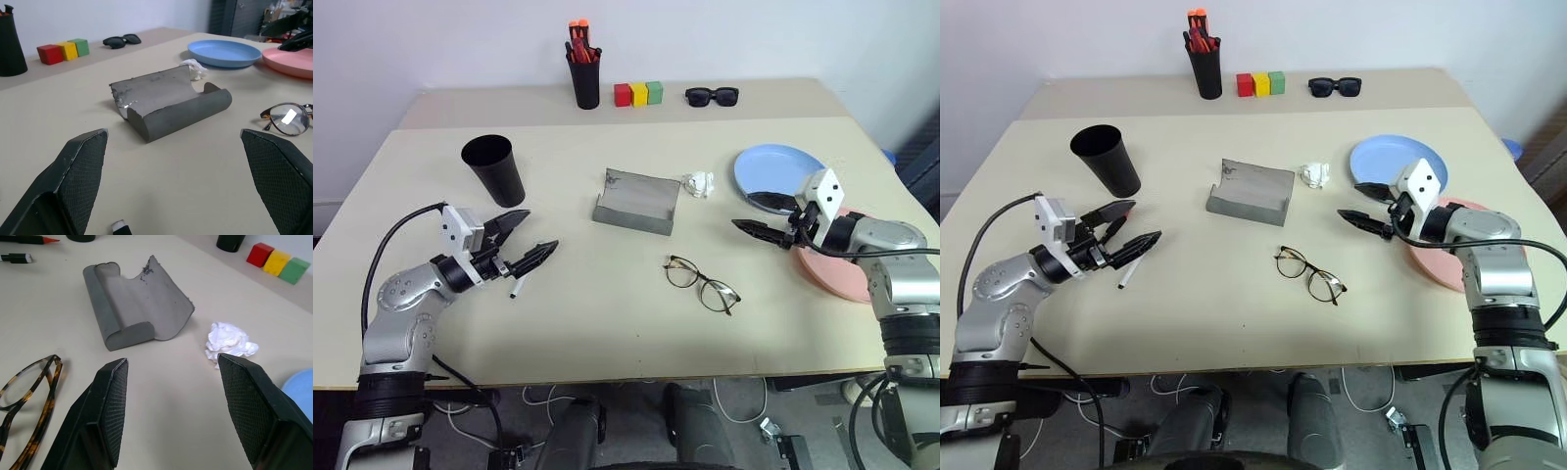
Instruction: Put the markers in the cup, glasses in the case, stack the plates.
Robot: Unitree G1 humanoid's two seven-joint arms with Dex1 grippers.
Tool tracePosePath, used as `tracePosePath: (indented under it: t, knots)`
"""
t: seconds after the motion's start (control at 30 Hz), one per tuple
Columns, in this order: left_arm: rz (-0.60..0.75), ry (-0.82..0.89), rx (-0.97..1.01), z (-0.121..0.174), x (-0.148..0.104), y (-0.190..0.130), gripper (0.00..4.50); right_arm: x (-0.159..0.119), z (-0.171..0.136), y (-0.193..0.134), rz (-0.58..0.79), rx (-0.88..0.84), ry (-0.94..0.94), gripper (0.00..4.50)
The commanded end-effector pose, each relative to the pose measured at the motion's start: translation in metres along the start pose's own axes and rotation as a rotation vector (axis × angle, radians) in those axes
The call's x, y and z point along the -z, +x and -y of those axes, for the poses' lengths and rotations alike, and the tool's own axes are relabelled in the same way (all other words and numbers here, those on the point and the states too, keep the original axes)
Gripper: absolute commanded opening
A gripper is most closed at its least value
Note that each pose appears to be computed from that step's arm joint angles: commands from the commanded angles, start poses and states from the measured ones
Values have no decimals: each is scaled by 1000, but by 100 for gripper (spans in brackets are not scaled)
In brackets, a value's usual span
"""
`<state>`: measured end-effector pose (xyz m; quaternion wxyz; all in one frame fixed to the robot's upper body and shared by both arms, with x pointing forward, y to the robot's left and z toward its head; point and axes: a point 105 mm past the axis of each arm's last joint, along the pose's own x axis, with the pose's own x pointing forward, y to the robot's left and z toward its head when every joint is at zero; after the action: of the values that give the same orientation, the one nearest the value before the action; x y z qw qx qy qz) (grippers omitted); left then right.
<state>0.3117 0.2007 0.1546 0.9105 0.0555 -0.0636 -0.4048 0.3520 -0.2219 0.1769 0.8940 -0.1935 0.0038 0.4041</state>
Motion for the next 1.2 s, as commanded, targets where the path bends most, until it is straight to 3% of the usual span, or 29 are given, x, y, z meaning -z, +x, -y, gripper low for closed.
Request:
tracePosePath:
  t: [0.03,0.43,0.6,0.7,1.0,1.07,1.1,1.17,1.2]
  knots:
    - [18,16,30,-3,-11,4,450,-17,5,-5,52,37,-59,294]
    - [-6,24,116,-18,-27,7,450,-17,9,-1,81,171,15,294]
    - [-41,-13,117,-24,-28,-17,450,-18,0,5,65,216,-7,294]
    - [-70,-25,119,-31,-28,-28,450,-29,-4,10,90,235,2,294]
    - [-85,-121,34,-51,-39,-26,450,-62,-26,22,174,186,48,294]
    - [-145,-139,-22,-58,-33,-34,450,-63,-31,24,174,177,59,294]
    - [-236,-146,-68,-64,-22,-41,450,-61,-33,24,169,174,59,294]
    - [-405,-52,-199,-81,-3,-57,450,-57,-38,25,158,160,83,294]
    - [-425,-30,-261,-90,-1,-60,450,-56,-42,25,159,145,95,294]
